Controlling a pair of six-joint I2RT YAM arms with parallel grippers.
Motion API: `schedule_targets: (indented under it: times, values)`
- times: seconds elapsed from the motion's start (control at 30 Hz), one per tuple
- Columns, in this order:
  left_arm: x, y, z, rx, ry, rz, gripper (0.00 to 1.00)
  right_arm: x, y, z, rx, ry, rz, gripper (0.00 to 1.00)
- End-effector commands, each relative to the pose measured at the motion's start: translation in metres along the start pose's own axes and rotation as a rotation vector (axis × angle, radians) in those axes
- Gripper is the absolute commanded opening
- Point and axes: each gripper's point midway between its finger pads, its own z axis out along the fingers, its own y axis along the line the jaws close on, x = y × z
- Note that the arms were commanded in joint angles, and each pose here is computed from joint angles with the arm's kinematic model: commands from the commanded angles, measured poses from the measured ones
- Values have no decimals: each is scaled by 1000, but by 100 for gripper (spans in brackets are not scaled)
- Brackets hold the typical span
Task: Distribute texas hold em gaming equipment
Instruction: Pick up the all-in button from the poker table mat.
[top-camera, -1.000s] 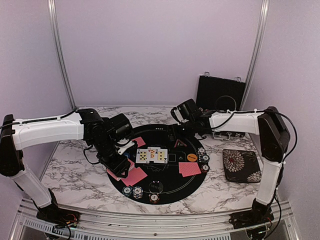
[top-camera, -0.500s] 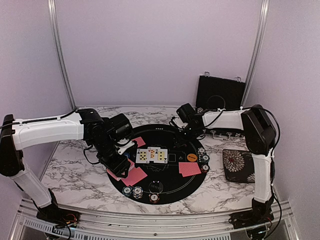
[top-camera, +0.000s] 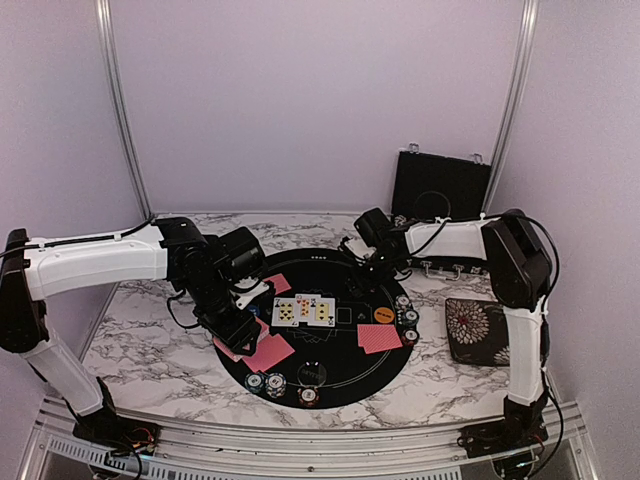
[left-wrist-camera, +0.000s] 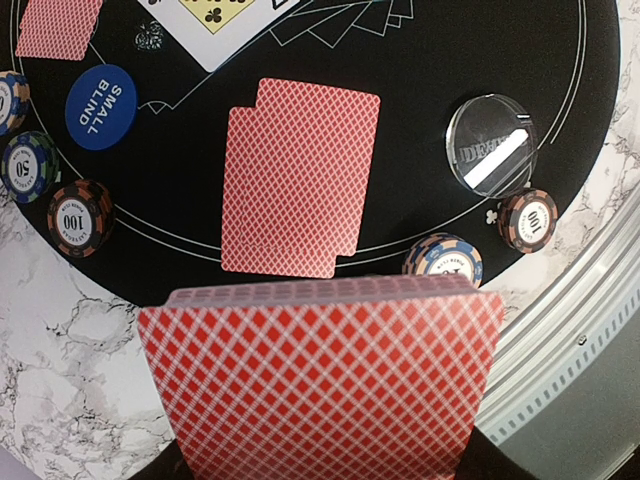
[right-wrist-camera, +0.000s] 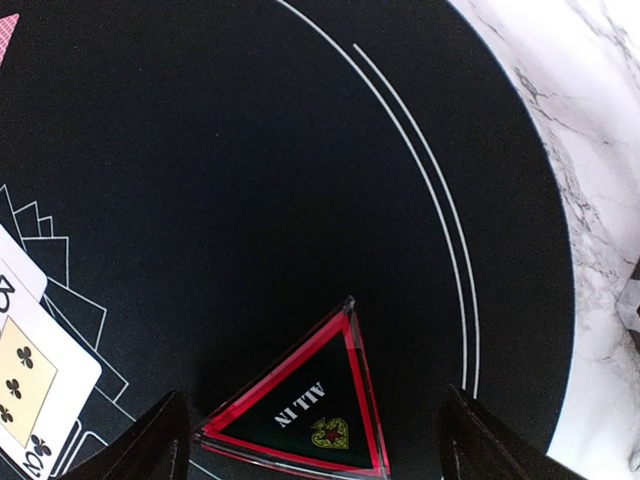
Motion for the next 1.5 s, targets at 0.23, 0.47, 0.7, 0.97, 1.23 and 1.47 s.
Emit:
schedule_targets:
  times: [0.23, 0.47, 0.7, 0.97, 1.23, 1.47]
  values:
    - [-2, 0, -5, 6, -16, 13, 51, 13, 6, 7, -16, 32, -44, 77]
    - [-2, 0, -5, 7, -14, 13, 51, 17, 13, 7, -57, 36, -45, 75]
    - [-2, 0, -6, 5, -16, 14, 51, 20, 16, 6, -71, 42, -30, 71]
    - [-2, 0, -5, 5, -15, 14, 51, 24, 21, 3, -84, 48, -12, 75]
    - [-2, 0, -5, 6, -14, 15, 51, 24, 24, 2, -99, 46, 1, 69]
    - [-1, 0, -4, 8, -10, 12, 51, 23, 24, 4, -97, 47, 0, 68]
